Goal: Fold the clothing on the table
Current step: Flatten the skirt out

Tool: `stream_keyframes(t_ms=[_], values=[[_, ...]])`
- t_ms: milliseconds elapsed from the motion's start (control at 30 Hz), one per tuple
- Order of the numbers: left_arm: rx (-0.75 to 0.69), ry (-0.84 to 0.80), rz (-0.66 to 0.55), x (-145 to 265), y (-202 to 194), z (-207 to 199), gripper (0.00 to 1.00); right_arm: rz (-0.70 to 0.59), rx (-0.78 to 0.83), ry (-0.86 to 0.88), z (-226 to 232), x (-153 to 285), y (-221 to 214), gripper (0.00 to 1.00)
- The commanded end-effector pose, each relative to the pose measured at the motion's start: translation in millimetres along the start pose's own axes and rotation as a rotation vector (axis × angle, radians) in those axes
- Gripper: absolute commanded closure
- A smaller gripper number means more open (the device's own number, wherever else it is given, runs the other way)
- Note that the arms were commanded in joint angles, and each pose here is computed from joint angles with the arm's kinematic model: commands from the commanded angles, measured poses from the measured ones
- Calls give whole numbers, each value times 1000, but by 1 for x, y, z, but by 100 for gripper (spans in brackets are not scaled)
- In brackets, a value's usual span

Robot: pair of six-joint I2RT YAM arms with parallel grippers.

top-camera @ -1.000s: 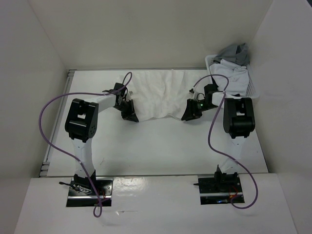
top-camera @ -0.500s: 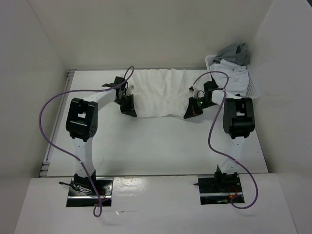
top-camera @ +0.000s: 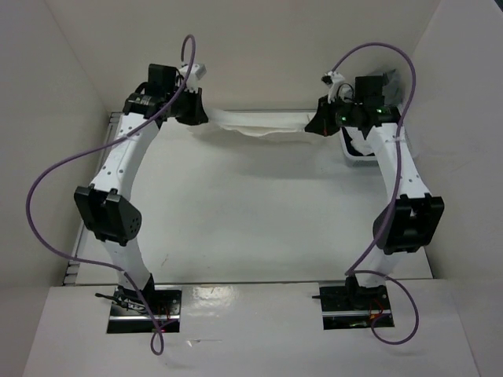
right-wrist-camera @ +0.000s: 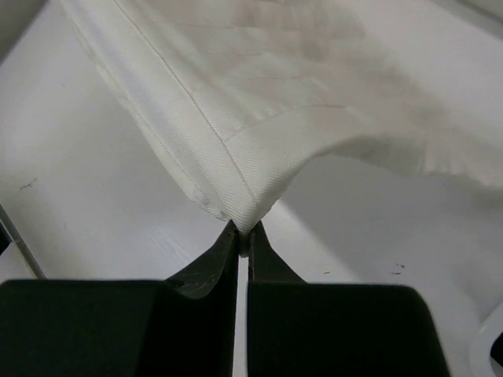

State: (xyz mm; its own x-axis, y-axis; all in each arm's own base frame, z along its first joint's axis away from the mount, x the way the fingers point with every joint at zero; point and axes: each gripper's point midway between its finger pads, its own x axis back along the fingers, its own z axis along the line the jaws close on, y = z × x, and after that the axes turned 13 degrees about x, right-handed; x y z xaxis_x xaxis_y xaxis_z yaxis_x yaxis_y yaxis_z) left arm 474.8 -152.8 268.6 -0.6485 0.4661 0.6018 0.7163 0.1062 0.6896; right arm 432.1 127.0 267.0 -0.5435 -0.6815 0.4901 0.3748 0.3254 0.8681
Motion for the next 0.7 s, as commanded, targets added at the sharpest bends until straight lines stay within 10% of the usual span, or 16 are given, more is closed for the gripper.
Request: stream_keyframes(t_ms=[0, 433, 667], values=[[-167, 29, -174, 69, 44, -15, 100, -69, 108, -93, 11, 47, 42, 100], [-408, -98, -467, 248, 55, -92, 100, -310, 328, -158, 92, 171, 100, 100], [-405, -126, -443, 256, 30, -84, 100, -313, 313, -160, 92, 170, 91, 100]])
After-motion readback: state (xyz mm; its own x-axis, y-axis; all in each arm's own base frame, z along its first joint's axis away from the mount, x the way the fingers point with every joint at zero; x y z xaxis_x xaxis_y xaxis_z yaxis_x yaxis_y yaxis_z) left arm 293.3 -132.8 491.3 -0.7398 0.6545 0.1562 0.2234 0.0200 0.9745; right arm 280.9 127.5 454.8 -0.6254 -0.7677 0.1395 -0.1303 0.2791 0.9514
